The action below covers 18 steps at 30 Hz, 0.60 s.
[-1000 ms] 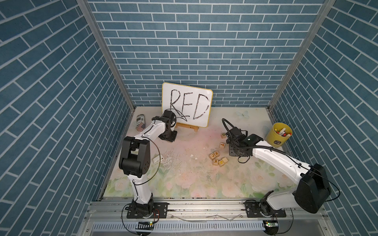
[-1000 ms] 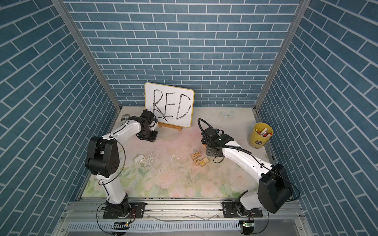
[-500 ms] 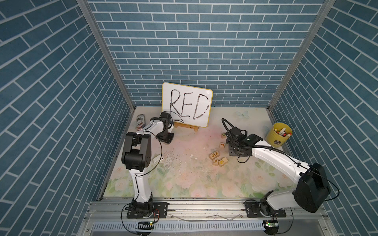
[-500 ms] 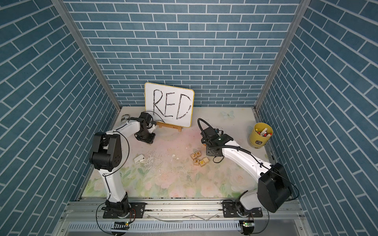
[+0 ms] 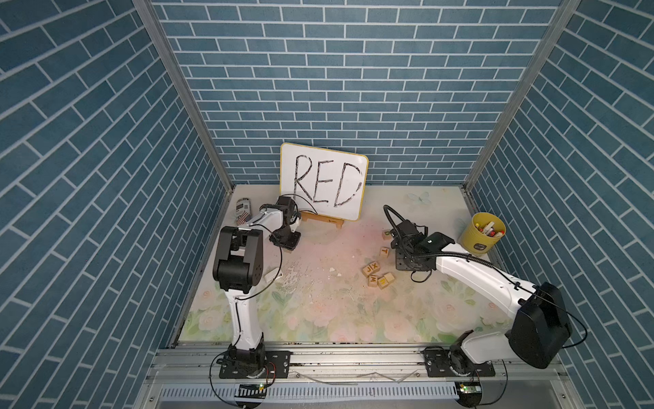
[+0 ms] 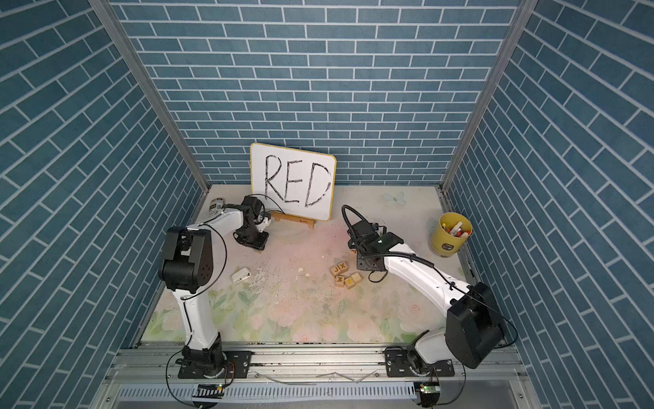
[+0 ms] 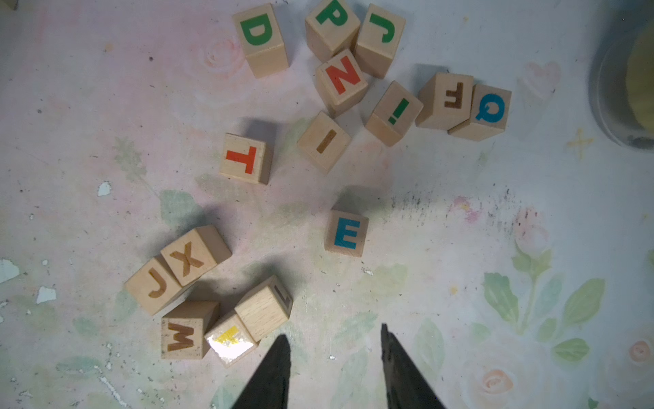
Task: Assemble the uppercase word "red" with letter blocks
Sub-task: Place the letter block at the center of the board.
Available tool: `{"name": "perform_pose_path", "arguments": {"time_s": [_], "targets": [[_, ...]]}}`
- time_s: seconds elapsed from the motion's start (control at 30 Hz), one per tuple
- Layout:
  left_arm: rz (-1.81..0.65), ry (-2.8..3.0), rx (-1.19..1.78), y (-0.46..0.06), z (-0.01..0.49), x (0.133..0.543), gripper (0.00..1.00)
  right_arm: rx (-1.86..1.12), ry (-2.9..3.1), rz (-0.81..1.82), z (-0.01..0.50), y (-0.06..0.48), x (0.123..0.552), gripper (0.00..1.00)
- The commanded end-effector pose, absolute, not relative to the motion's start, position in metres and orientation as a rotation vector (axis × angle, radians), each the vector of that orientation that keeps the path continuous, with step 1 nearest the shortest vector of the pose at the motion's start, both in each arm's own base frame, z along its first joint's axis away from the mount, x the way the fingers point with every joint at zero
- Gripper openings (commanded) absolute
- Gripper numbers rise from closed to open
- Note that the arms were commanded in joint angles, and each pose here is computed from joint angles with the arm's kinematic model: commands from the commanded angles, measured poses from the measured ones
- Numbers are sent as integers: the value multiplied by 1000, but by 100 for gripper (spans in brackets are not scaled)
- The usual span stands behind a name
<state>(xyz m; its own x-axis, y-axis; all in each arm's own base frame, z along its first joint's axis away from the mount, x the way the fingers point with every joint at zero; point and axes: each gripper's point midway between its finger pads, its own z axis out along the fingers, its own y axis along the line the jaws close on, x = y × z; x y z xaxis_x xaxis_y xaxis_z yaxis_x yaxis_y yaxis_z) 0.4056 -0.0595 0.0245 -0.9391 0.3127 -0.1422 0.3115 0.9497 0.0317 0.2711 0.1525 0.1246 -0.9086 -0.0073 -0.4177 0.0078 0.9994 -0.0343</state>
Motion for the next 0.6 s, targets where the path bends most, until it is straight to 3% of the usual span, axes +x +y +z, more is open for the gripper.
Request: {"name": "perform_pose_path", "arguments": {"time_s": [0.0,0.23,0.57], "targets": [[5,2959,479,-58,27,407,46,14,2711,-59,123,149,269,45],[14,2927,435,-57,48,409,57,34,2689,-73,129,143,268,47],[-227,2670,345,-86,189,419,64,108,2691,-2,135,132,268,47]]}}
